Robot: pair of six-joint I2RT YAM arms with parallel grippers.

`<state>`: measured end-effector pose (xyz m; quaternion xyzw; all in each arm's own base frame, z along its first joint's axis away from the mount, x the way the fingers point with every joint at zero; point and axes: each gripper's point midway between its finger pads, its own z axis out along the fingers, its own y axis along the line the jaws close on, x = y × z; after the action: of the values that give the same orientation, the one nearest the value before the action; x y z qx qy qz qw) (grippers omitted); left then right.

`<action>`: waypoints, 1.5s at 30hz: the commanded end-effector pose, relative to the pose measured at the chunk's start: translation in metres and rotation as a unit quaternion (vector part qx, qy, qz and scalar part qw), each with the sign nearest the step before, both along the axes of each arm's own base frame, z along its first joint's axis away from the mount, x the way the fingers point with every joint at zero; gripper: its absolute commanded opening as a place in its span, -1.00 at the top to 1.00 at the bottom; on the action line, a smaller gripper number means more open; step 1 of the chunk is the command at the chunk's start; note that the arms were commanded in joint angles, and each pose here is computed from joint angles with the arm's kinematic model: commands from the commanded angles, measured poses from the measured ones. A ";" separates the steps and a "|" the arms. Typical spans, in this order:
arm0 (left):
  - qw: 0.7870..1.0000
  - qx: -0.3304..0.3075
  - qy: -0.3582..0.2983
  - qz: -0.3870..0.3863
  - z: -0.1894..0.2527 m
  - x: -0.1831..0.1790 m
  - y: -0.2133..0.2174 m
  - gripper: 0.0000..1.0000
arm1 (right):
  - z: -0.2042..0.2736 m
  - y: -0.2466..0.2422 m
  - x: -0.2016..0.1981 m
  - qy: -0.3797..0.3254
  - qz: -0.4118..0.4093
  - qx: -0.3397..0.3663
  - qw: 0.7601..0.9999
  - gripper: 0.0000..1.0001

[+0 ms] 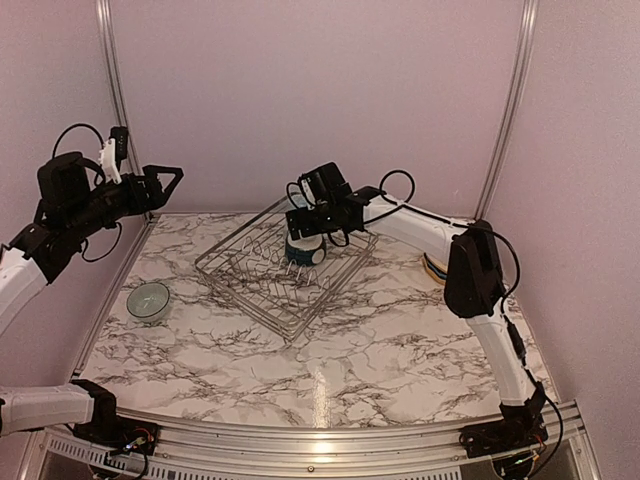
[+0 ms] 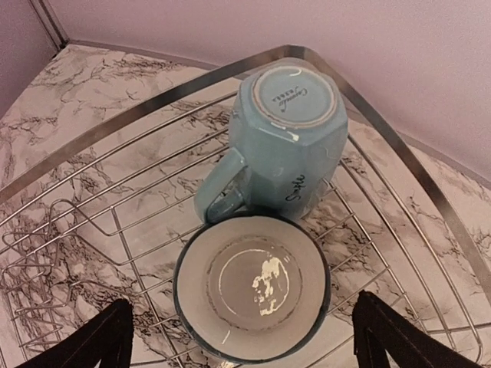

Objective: Unload the mixed dishes from the dish rack
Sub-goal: Grab the bowl from the dish rack.

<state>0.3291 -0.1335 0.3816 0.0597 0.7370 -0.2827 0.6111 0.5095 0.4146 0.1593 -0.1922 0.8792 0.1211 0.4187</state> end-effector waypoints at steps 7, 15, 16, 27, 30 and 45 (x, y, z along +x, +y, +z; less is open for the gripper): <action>1.000 0.013 0.000 0.000 -0.008 0.006 -0.002 -0.98 | 0.002 0.012 0.034 -0.053 0.020 0.016 0.998 -0.97; 1.000 0.021 0.013 0.003 -0.019 0.012 -0.002 -0.98 | -0.018 0.010 0.038 -0.027 0.034 0.025 0.999 -0.97; 1.000 0.022 0.014 0.004 -0.020 0.013 -0.002 -0.98 | -0.018 0.011 0.038 -0.012 0.038 0.048 0.998 -0.97; 0.999 0.023 0.028 0.002 -0.029 0.019 -0.004 -0.98 | -0.053 0.002 0.031 0.039 0.036 0.046 0.998 -0.72; 0.999 0.023 0.030 0.002 -0.030 0.019 -0.005 -0.98 | -0.059 -0.011 0.035 0.030 0.017 0.008 0.999 -0.61; 0.999 0.022 0.034 0.001 -0.032 0.020 -0.006 -0.98 | -0.086 -0.058 0.021 0.051 -0.026 -0.110 0.992 -0.45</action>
<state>0.3480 -0.1369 0.3521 0.0591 0.7634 -0.2674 0.5850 0.5448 0.3972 0.1147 -0.2102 0.8808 0.1080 0.4103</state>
